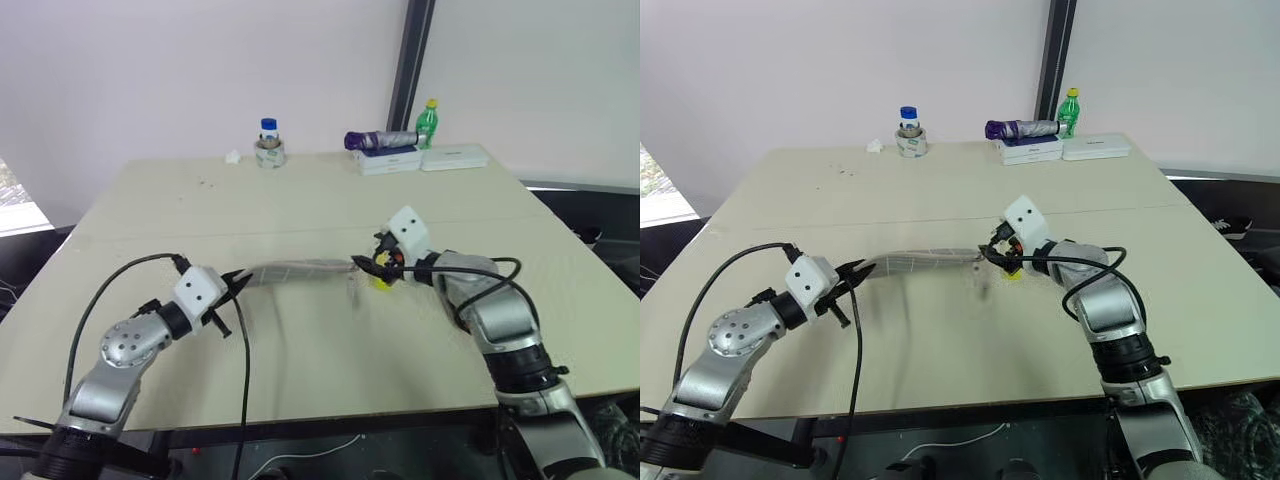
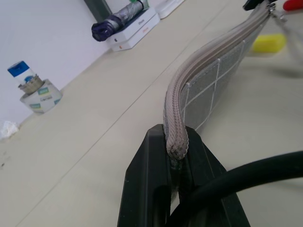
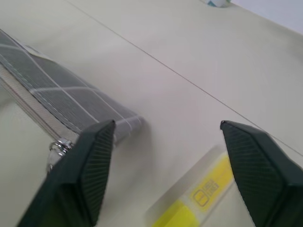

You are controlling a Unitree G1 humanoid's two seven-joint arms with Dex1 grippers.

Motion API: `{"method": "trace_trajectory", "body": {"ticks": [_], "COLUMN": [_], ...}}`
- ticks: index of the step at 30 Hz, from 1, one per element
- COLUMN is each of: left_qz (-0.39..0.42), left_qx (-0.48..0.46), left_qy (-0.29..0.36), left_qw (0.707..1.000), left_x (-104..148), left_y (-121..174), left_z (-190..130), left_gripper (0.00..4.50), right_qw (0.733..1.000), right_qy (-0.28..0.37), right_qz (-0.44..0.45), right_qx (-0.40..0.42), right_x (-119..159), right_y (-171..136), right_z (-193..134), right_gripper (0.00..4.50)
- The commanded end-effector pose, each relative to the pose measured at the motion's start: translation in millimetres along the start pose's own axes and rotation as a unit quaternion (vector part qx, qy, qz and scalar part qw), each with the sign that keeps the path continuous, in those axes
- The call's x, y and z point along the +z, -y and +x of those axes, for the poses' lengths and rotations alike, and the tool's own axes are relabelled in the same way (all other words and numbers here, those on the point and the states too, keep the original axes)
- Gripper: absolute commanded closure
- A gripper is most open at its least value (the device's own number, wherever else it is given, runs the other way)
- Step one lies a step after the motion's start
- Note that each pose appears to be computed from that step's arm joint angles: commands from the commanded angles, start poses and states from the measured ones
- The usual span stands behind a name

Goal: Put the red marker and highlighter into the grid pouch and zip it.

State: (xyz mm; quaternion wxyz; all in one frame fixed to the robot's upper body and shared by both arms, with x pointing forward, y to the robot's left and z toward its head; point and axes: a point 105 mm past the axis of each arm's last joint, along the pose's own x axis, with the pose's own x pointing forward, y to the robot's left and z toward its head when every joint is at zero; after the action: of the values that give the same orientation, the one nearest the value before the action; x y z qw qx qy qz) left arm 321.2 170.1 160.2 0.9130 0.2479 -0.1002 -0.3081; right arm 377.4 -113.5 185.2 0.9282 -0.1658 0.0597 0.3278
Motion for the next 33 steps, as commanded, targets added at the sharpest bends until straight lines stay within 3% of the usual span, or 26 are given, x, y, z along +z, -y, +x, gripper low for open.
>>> {"method": "trace_trajectory", "body": {"ticks": [1, 11, 21, 33], "left_qz": [0.008, -0.006, -0.029, -0.043], "left_qx": [0.009, 0.005, 0.018, 0.013], "left_qy": [0.019, 0.003, 0.010, 0.023], "left_qw": [1.000, 1.000, 0.999, 0.999], "left_x": [15, 7, 9, 17], "left_y": [-2, 9, 16, 24], "left_z": [3, 8, 20, 22], "left_gripper": [4.50, 4.50, 4.50, 4.50], "right_qw": [1.000, 0.997, 0.995, 0.992], "right_qy": [0.024, 0.049, 0.039, 0.029], "right_qz": [0.006, 0.028, 0.093, 0.122], "right_qx": [0.012, -0.049, 0.015, -0.025], "right_x": [13, 23, 6, -10], "right_y": [-9, 24, -6, -5], "right_z": [-1, -15, -15, 12], "right_gripper": [1.07, 1.07, 1.07, 1.07]}}
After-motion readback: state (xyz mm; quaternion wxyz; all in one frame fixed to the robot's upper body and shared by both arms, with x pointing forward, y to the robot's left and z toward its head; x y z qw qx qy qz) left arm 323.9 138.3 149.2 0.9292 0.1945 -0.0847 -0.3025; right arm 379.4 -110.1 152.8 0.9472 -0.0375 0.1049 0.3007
